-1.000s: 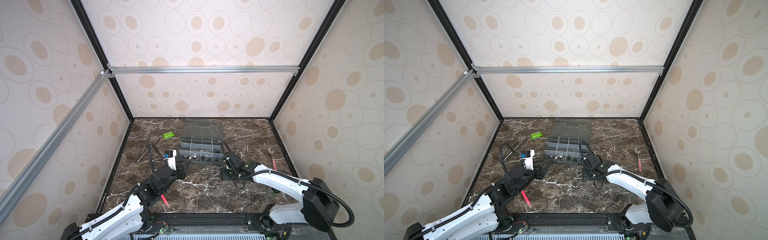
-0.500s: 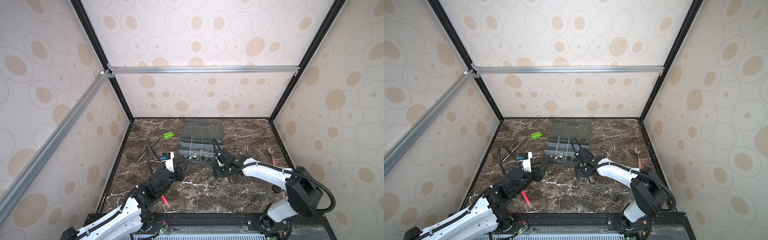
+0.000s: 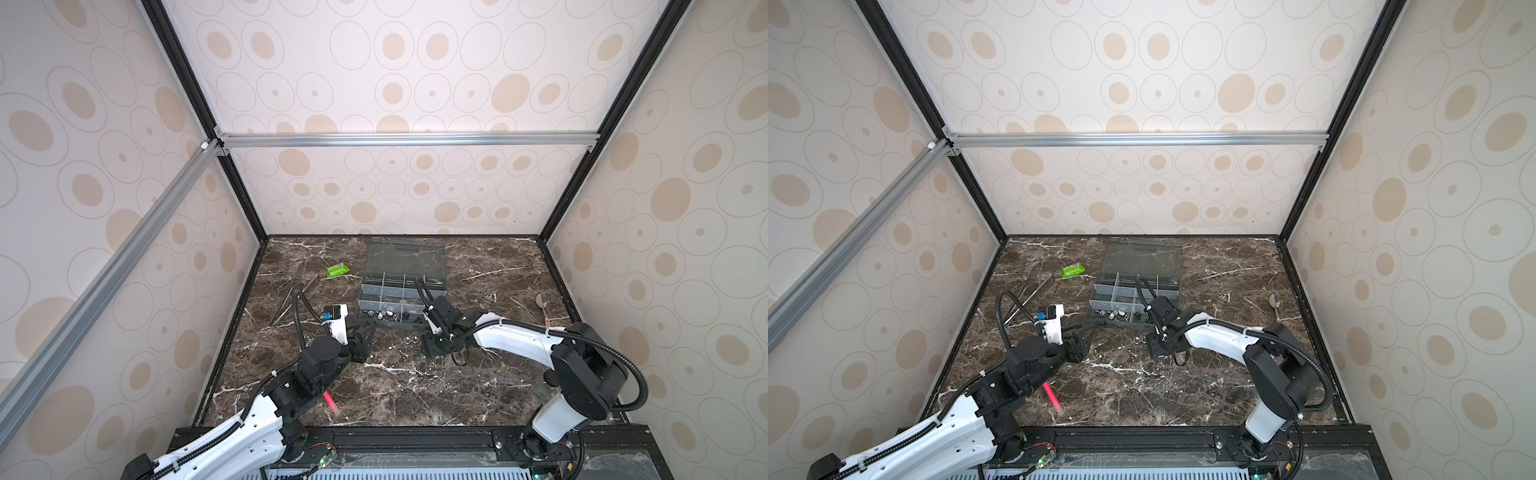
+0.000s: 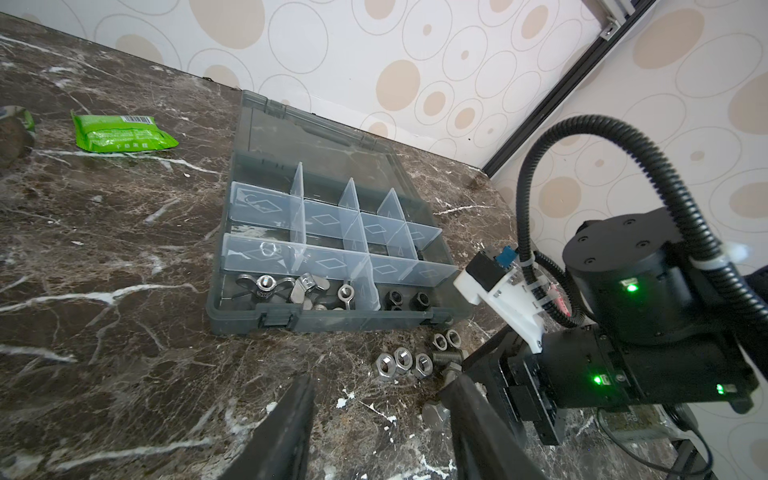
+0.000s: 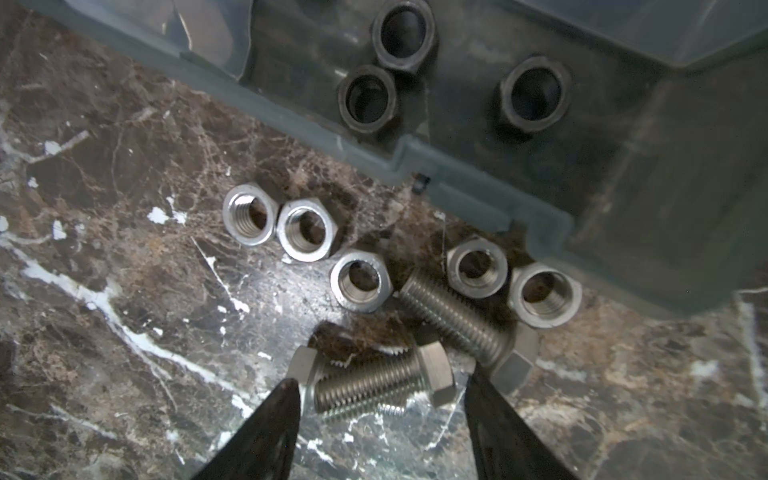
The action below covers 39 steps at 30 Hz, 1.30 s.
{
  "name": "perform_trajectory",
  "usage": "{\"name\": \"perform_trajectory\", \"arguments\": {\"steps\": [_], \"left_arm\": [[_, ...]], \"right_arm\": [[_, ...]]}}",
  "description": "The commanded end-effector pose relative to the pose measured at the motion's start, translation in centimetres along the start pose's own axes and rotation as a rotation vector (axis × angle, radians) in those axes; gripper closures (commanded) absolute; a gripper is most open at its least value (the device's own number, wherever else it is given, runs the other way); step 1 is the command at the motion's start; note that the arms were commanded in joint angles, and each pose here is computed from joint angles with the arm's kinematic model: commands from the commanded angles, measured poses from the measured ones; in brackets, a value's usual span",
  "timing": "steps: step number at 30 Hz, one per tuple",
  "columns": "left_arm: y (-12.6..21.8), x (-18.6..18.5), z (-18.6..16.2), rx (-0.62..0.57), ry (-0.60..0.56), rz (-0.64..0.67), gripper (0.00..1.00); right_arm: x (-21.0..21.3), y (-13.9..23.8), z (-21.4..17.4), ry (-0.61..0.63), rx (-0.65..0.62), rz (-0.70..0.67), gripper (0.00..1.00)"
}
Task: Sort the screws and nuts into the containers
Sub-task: 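Lower the right gripper onto a silver bolt in the pile and close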
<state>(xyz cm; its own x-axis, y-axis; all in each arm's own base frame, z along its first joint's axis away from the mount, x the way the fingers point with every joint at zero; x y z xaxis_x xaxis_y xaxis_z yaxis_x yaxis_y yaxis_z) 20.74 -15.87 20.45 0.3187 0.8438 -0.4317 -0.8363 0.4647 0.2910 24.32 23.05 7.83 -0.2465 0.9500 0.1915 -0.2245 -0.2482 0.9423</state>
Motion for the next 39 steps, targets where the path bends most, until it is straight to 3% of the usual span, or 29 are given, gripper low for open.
{"name": "perform_trajectory", "arguments": {"steps": [1, 9, 39], "left_arm": [[0.2, 0.3, 0.2, -0.010, 0.025, 0.018, 0.47], [0.1, 0.3, 0.1, -0.006, 0.028, 0.019, 0.47], [0.4, 0.5, 0.0, -0.009, 0.047, 0.018, 0.47]], "right_arm": [[0.7, -0.1, 0.4, 0.025, -0.004, 0.016, 0.34], [0.6, -0.7, 0.4, 0.033, 0.006, 0.013, 0.37], [-0.5, -0.8, -0.2, -0.016, 0.003, -0.047, 0.75]]}}
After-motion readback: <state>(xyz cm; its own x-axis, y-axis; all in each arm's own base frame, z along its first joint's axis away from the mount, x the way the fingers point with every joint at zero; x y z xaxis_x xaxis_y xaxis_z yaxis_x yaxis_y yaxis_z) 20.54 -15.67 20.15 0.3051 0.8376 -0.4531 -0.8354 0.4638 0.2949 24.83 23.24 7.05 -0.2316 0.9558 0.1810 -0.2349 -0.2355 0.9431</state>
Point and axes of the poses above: each gripper's point midway between its finger pads, its own y axis back along the fingers, its own x axis along the line the jaws close on, z = x × y, the point moved 4 cm from there along y, back along the fingers, and after that the axes turned 4 degrees about -y, right-handed, at the moved point
